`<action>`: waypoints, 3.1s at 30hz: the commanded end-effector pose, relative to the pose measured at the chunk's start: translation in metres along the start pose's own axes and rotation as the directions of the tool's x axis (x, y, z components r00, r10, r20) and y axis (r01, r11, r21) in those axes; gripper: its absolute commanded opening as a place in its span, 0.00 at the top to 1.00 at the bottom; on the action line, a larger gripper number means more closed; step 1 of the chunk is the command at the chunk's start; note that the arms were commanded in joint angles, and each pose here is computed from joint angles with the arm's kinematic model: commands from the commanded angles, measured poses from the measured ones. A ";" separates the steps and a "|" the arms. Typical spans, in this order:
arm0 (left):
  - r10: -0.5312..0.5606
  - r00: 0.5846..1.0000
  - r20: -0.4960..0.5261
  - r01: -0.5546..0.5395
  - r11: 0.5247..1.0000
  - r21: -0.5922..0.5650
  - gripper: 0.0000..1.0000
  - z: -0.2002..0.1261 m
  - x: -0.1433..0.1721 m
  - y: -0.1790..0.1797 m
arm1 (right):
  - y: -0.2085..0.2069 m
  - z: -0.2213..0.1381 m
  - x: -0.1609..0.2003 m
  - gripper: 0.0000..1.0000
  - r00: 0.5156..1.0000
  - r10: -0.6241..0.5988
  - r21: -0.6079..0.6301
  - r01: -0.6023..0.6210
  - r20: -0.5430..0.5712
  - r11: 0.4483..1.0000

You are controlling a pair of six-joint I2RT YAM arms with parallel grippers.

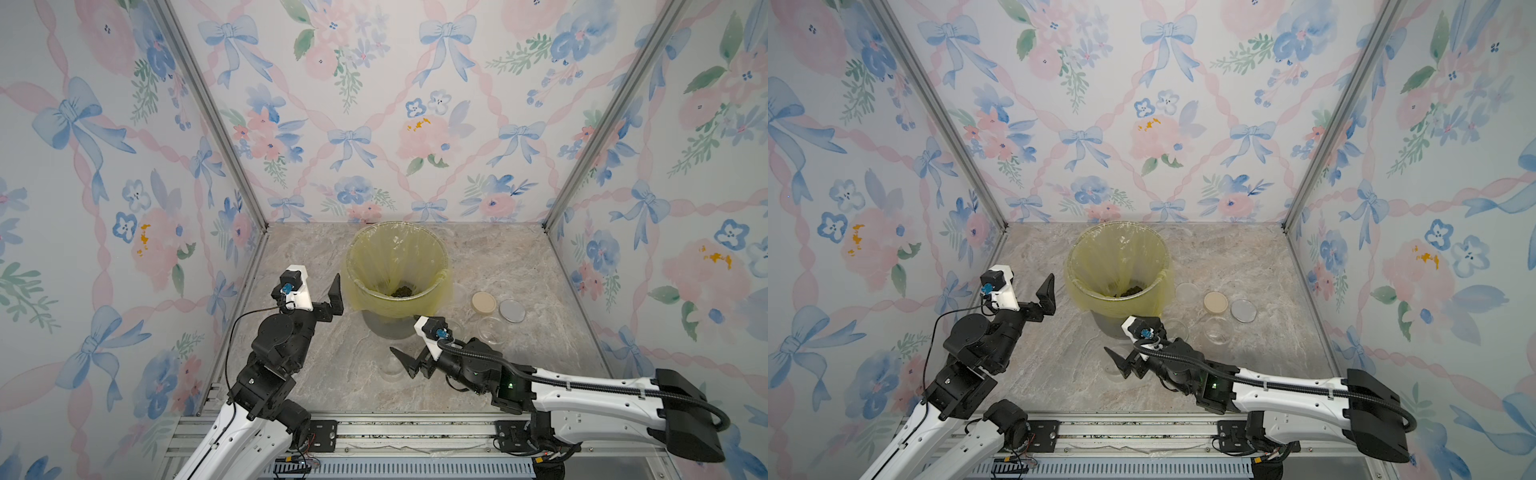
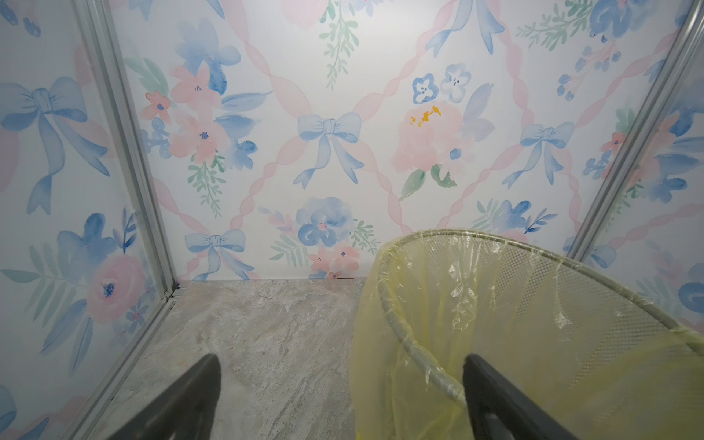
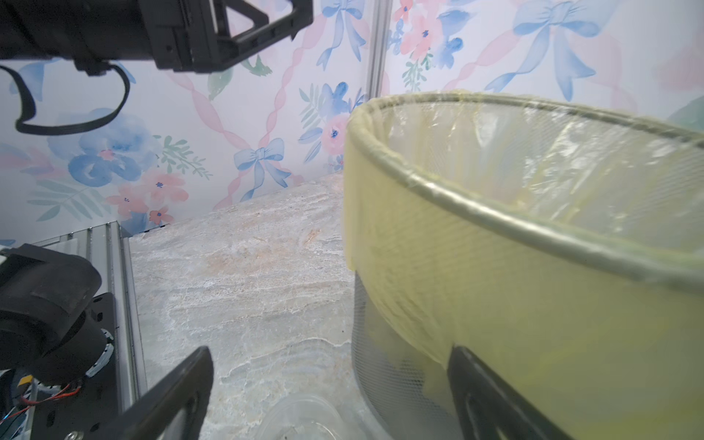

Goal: Empty moldy tea leaves from jars
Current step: Reset both arms

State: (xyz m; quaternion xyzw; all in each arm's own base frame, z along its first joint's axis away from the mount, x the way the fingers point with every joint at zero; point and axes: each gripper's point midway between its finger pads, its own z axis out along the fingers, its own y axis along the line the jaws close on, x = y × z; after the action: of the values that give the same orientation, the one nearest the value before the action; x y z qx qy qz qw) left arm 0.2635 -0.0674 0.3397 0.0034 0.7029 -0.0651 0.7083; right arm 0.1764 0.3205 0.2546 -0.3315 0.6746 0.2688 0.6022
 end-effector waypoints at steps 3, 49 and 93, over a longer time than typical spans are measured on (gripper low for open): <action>-0.042 0.999 -0.019 0.040 0.995 -0.090 0.02 0.014 -0.008 0.013 | -0.083 -0.044 -0.018 0.03 0.996 0.083 0.239 -0.077 -0.015 0.968; 0.111 0.941 -0.321 -0.165 0.975 -0.145 0.02 0.121 0.230 0.101 | -0.372 -0.157 0.169 0.03 0.965 0.235 0.931 -0.191 0.120 0.312; 0.108 0.963 -0.247 -0.151 0.976 -0.160 0.02 0.105 0.230 0.103 | -0.376 -0.100 0.183 0.04 0.958 0.268 0.891 -0.037 -0.096 0.453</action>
State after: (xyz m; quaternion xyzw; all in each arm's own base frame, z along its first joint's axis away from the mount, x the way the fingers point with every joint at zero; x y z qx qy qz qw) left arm 0.3783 0.0063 0.1006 -0.0034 0.7862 0.0509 0.6159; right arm 0.3939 -0.0177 0.1012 0.0649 0.8048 -0.0960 0.5821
